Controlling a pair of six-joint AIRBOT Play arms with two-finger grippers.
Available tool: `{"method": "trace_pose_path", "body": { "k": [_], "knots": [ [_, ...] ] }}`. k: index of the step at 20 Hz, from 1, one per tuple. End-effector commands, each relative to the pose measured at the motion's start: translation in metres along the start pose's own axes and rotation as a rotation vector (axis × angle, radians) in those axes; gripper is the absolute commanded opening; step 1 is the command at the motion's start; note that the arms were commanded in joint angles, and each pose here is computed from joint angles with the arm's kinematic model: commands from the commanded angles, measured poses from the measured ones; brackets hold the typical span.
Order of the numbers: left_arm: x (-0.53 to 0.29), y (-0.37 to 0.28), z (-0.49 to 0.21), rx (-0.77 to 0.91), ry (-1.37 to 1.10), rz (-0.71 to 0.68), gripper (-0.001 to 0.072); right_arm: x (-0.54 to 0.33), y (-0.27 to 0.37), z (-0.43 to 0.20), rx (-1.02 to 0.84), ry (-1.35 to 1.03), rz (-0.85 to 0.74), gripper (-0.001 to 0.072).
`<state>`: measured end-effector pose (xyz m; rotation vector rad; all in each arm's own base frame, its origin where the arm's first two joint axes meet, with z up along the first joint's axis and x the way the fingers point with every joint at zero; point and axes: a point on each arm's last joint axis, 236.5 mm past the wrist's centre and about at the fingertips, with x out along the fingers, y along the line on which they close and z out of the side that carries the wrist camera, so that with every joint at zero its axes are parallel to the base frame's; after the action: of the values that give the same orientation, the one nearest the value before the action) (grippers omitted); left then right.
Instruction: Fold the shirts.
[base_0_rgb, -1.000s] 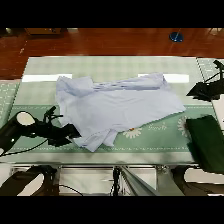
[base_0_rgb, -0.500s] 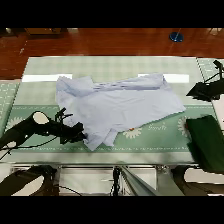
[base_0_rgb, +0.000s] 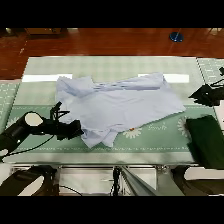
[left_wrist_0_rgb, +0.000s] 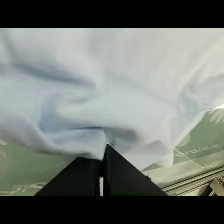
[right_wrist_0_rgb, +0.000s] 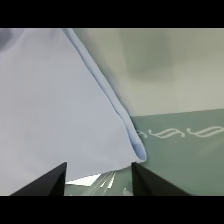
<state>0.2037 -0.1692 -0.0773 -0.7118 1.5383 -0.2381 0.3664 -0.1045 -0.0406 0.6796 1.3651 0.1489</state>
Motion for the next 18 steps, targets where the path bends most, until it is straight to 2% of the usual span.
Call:
{"method": "trace_pose_path", "body": {
  "k": [1,5,9,11,12,14,15,17,18],
  "knots": [
    [-0.008,-0.009,0.001,0.030,-0.027,-0.025,0.0020,0.014,-0.012,-0.008,0.034,0.061,0.032,0.0486],
    [-0.013,-0.017,0.003,0.048,-0.035,-0.042,0.0020,0.038,-0.023,-0.018,0.077,0.138,0.059,0.0482],
    [-0.023,-0.028,0.002,0.093,-0.038,-0.060,0.0020,0.049,-0.044,-0.032,0.100,0.196,0.000,0.0481],
    [-0.027,-0.034,0.007,0.103,-0.055,-0.068,0.0020,0.060,-0.045,-0.034,0.101,0.192,-0.010,0.0460],
    [-0.029,-0.036,0.009,0.108,-0.060,-0.071,0.0020,0.067,-0.043,-0.035,0.092,0.192,-0.021,0.0416],
    [-0.033,-0.041,0.012,0.119,-0.073,-0.078,0.0020,0.080,-0.038,-0.026,0.071,0.156,-0.051,0.0381],
    [-0.035,-0.044,0.014,0.126,-0.080,-0.082,0.0020,0.085,-0.033,-0.021,0.052,0.142,-0.057,0.0297],
    [-0.039,-0.050,0.018,0.144,-0.093,-0.090,0.0020,0.092,-0.017,-0.019,0.032,0.142,-0.037,0.0024],
    [-0.042,-0.053,0.021,0.157,-0.102,-0.094,0.0020,0.090,-0.006,-0.018,0.030,0.135,-0.004,0.0028]
  ]
}}
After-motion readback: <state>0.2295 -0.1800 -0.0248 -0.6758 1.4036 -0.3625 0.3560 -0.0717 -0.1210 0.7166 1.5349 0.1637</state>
